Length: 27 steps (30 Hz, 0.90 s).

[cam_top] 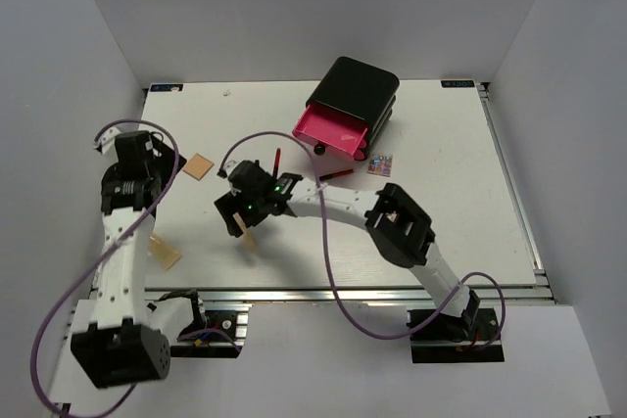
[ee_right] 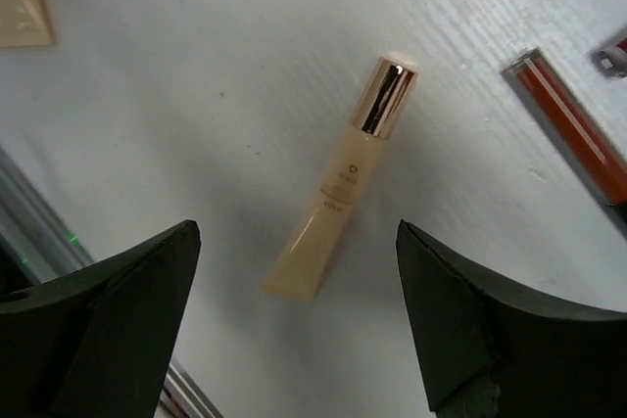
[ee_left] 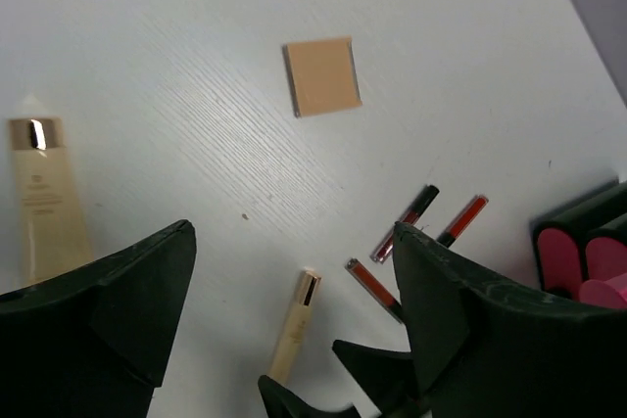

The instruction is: Organize the makeup

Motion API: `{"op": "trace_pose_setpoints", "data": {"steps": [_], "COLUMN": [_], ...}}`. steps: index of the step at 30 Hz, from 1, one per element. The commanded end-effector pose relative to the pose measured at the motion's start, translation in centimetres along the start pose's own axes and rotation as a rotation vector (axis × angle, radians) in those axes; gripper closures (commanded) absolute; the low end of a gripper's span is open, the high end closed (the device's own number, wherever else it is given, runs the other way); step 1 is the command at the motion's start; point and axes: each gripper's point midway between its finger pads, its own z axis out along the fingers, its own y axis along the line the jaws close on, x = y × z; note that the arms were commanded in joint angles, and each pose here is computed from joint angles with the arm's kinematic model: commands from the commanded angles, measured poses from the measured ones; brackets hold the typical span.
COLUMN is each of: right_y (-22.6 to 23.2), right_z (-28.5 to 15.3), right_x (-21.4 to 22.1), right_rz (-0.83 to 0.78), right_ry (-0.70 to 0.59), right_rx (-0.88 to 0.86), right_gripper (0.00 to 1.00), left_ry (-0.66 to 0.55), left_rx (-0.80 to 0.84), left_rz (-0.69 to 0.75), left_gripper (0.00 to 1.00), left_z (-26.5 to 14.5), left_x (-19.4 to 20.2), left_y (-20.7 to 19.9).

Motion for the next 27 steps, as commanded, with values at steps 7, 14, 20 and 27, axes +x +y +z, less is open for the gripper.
{"op": "trace_pose_setpoints", "data": {"steps": [7, 14, 20, 27], "right_y": [-3.2, -5.8, -6.6, -3.3], "right_z": [3.5, 5.1, 4.3, -2.3], "right_x": [0.1, 2.8, 2.6, -0.8], "right_rz": [0.041, -0.045, -0.199, -0.451], "right_ry": [-0.051, 0.004, 0.018, -0.090], "right_rx": [0.271, 0.354, 0.356, -0.157], "right_gripper": [0.26, 0.52, 0.85, 1.00], "left_ry": [-0.092, -0.079, -0.060, 0.079], "left_rx": [-0.223, -0.241, -0.329, -0.416], "left_rz": [0.026, 0.044, 0.024, 0.000], "left_gripper": [0.02, 0.02, 0.02, 0.02], "left_z": [-4.0, -3.5, -1.8, 1.1], "left_x": [0.4, 1.2, 3.0, 5.0], "left_y": [6.9, 7.6, 9.6, 10.7]}}
